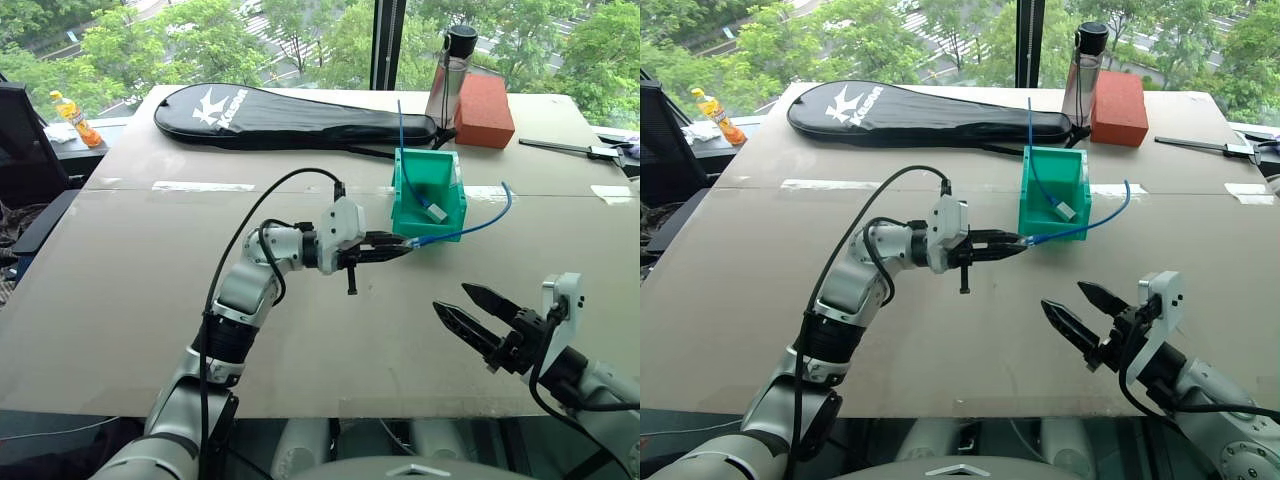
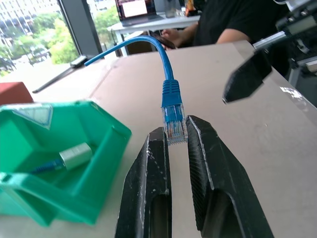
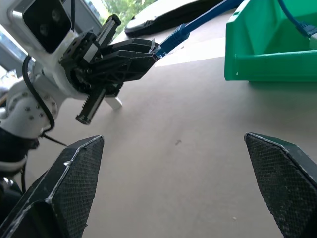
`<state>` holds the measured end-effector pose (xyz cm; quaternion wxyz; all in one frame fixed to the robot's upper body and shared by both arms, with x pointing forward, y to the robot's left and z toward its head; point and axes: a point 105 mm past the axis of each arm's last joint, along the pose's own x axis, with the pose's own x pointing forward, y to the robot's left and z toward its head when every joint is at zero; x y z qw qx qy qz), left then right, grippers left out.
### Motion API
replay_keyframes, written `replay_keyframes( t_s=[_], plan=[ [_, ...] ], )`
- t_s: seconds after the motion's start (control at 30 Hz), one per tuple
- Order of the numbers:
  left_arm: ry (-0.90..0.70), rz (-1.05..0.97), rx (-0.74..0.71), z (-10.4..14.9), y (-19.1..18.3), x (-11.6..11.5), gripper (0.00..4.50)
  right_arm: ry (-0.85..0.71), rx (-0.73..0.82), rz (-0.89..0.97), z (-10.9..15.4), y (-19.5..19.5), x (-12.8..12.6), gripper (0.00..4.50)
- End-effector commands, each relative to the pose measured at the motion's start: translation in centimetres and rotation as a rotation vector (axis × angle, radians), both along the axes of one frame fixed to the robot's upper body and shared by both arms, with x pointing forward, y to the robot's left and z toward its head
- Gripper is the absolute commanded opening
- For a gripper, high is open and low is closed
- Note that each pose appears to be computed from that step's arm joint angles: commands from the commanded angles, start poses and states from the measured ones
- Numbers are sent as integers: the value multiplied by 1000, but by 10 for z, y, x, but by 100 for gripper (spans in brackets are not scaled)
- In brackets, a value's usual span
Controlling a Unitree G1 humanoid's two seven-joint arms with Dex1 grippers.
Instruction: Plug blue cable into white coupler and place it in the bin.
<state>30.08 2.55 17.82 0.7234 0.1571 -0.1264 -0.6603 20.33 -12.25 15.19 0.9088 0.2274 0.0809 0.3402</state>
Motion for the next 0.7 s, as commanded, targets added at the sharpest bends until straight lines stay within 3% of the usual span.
replay_keyframes(
  t_s=[0.03, 0.2, 0.33, 0.67, 0.7],
  plan=[
    [-117, -19, -16, 11, 0, -4, 2, -21, 65, -78, 17, 7, 12, 450],
    [-246, -15, 12, 10, -1, -4, 2, 5, 275, -173, 38, 16, 39, 450],
    [-314, -8, 14, 9, -1, -4, 0, 30, 327, -172, 43, 18, 43, 277],
    [-377, 38, -29, 17, 1, 0, 0, 74, 375, -137, 44, 27, 48, 277],
    [-376, 42, -32, 18, 2, 0, 0, 76, 378, -136, 45, 27, 48, 250]
  ],
)
